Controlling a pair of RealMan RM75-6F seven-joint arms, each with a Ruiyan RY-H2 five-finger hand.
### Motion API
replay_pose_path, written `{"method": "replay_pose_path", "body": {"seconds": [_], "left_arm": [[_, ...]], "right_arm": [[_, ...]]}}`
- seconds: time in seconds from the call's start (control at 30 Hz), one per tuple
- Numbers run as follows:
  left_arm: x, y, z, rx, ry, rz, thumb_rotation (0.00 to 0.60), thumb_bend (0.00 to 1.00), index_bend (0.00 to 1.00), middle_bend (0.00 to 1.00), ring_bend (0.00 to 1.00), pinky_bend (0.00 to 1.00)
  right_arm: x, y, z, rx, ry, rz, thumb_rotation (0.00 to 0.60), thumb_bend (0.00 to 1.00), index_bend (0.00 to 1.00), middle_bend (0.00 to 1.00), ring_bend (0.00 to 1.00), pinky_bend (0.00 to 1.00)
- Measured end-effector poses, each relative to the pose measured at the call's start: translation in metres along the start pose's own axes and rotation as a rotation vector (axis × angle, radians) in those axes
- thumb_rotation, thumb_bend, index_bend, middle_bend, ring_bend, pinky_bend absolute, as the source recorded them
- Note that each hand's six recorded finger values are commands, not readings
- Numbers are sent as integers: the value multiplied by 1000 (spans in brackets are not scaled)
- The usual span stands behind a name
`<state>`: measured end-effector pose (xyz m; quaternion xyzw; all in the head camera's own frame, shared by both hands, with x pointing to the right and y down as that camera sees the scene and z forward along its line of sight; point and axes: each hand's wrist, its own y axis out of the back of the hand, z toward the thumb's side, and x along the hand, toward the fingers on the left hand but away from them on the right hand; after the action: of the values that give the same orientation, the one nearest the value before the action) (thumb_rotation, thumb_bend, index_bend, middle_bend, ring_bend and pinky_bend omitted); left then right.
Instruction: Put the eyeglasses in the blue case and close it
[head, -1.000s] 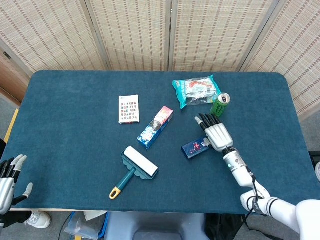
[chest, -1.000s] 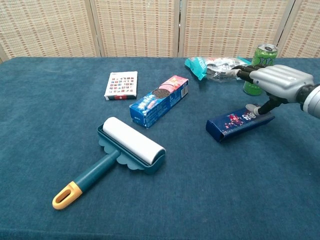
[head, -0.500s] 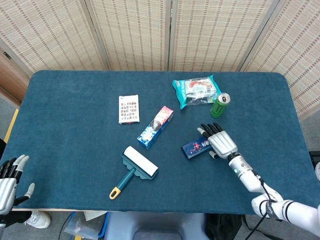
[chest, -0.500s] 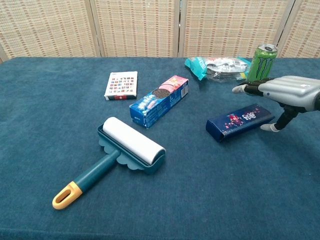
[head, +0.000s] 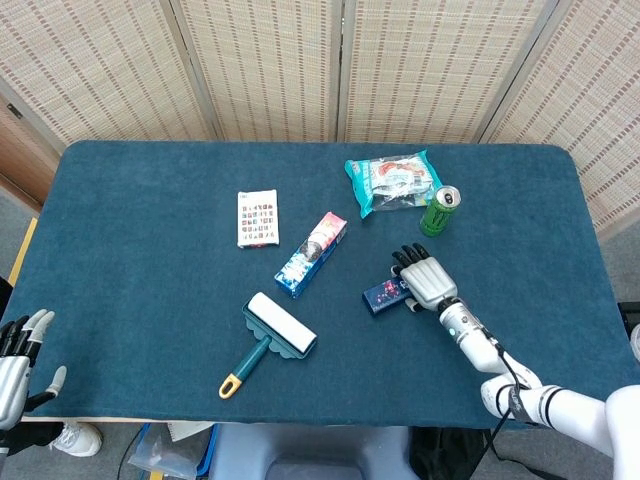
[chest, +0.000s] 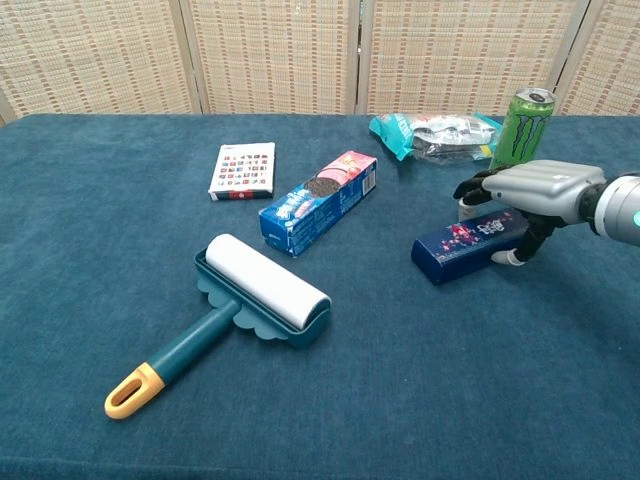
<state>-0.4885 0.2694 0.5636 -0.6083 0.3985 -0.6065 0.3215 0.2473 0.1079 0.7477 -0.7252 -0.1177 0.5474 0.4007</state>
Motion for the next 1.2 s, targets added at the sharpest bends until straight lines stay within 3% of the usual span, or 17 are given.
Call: {"method": "replay_pose_path", "body": {"seconds": [0.13, 0.2, 0.27, 0.33, 0.43, 0.6, 0.8, 1.03, 1.2], "left_arm": [[1, 0, 1, 1, -2, -1, 600, 382, 3, 0, 0, 0], [1, 0, 1, 1, -2, 0, 600, 382, 3, 0, 0, 0], [1, 0, 1, 1, -2, 0, 600, 382, 3, 0, 0, 0], [1, 0, 1, 2, -3, -1, 600, 382, 3, 0, 0, 0], [2, 0, 3, 0, -8, -1, 600, 382, 2, 0, 0, 0], [4, 0, 6, 0, -19, -1, 600, 382, 3, 0, 0, 0], [9, 3, 10, -4, -30, 10, 600, 382, 3, 0, 0, 0], [19, 2, 19, 2, -49, 10, 600, 382, 2, 0, 0, 0], [25, 2, 30, -5, -69, 30, 600, 382, 3, 0, 0, 0]], "right_arm": [[-1, -2, 0, 3, 2, 0, 600, 357, 508, 159, 0, 0], [-1, -2, 0, 3, 4, 1, 600, 333, 473, 147, 0, 0], [1, -2, 1, -1, 8, 2, 600, 280, 345, 119, 0, 0], [3, -2, 1, -7, 11, 2, 600, 220, 111, 85, 0, 0], [7, -1, 1, -15, 11, -11, 600, 202, 0, 77, 0, 0], [19, 1, -5, -36, -7, -50, 600, 201, 0, 61, 0, 0], [50, 16, -24, -68, -56, -146, 600, 212, 1, 70, 0, 0], [124, 31, -60, -87, -172, -294, 600, 271, 120, 156, 0, 0], [186, 29, -81, -102, -280, -364, 600, 280, 137, 162, 0, 0]]}}
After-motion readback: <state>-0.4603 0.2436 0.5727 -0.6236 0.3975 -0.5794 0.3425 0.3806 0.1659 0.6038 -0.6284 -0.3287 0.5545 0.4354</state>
